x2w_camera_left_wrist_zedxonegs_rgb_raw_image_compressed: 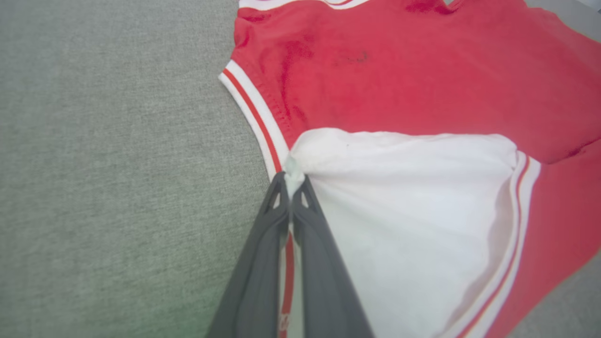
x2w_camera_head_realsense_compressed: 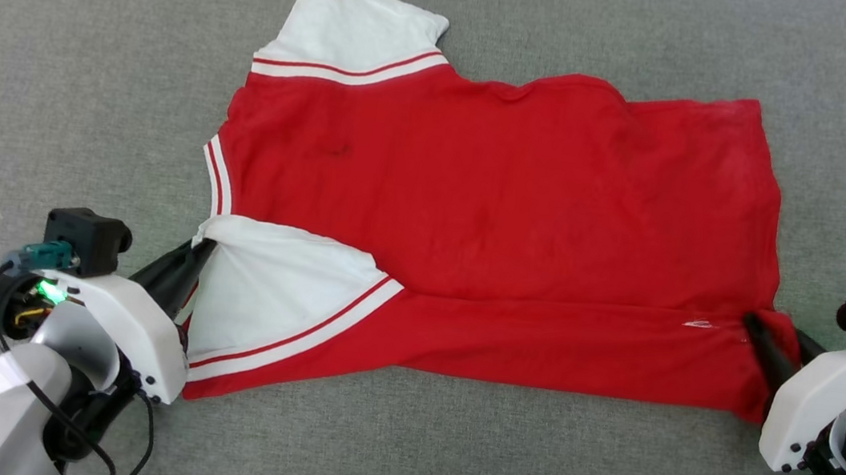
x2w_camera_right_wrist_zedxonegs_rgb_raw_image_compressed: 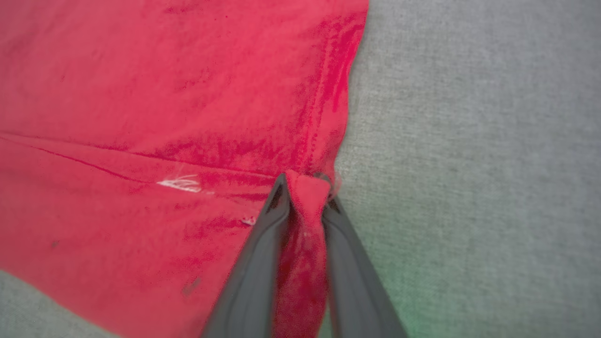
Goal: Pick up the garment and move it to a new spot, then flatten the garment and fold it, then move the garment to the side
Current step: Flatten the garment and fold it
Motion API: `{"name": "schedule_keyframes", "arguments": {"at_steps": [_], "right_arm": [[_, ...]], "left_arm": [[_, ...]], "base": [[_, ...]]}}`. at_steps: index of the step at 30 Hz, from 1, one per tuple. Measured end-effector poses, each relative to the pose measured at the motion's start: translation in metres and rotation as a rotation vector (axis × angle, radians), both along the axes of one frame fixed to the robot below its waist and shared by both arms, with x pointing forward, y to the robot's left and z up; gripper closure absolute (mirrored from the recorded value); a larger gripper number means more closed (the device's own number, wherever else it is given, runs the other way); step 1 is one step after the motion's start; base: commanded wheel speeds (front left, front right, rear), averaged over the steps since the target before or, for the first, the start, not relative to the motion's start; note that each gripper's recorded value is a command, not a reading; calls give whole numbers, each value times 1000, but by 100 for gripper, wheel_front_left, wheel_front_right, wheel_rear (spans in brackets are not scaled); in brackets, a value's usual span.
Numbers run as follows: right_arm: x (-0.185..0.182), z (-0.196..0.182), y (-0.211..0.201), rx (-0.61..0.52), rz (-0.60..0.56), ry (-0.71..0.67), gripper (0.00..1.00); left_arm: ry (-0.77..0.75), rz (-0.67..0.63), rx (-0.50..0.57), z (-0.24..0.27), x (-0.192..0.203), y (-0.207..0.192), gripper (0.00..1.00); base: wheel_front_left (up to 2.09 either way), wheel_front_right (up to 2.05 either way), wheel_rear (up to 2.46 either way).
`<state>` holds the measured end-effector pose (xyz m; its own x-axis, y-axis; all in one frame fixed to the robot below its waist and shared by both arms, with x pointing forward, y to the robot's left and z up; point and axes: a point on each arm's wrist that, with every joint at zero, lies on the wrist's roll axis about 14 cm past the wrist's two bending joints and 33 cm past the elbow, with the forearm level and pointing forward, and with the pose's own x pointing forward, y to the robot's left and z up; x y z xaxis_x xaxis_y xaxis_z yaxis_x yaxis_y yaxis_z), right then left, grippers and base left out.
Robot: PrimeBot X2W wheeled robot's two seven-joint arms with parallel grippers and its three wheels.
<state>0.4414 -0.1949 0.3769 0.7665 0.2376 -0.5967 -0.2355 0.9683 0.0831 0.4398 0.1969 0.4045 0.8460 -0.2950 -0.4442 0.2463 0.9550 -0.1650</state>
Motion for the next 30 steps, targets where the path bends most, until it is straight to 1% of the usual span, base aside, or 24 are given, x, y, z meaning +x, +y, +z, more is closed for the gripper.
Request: {"name": "schedule_keyframes", "arguments": {"at_steps": [1, 5, 10, 12, 18, 21, 23, 25, 27, 30], "right_arm": [[0, 1, 0, -4, 1, -2, 0], [-2, 9, -2, -52, 15, -20, 0], [-16, 19, -1, -56, 3, 1, 0], [-19, 27, -4, -83, -2, -7, 0], [-43, 37, -9, -73, -80, 36, 0], [-57, 38, -3, -68, -85, 72, 0], [-63, 39, -1, -64, -90, 82, 0], [-65, 43, 0, -62, -98, 78, 0], [-67, 46, 2, -55, -100, 76, 0], [-68, 49, 2, -50, -110, 69, 0]], "left_arm": [[-7, 9, -2, 1, 0, 1, 0], [-44, 19, 2, 8, -3, -1, 0], [-101, 62, 33, 19, -15, 4, 0], [-108, 77, 39, 23, -22, 5, 0], [-18, 77, 70, 20, -59, 0, 0], [37, 61, 92, 15, -75, -6, 0], [85, 59, 83, 9, -84, -11, 0], [118, 67, 97, 5, -88, -11, 0], [148, 56, 148, -2, -91, -5, 0], [148, 84, 153, -5, -86, -2, 0]], "base": [[0, 0, 0], [0, 0, 0], [0, 0, 0], [0, 0, 0], [0, 0, 0], [0, 0, 0], [0, 0, 0], [0, 0, 0], [0, 0, 0], [0, 0, 0]]}}
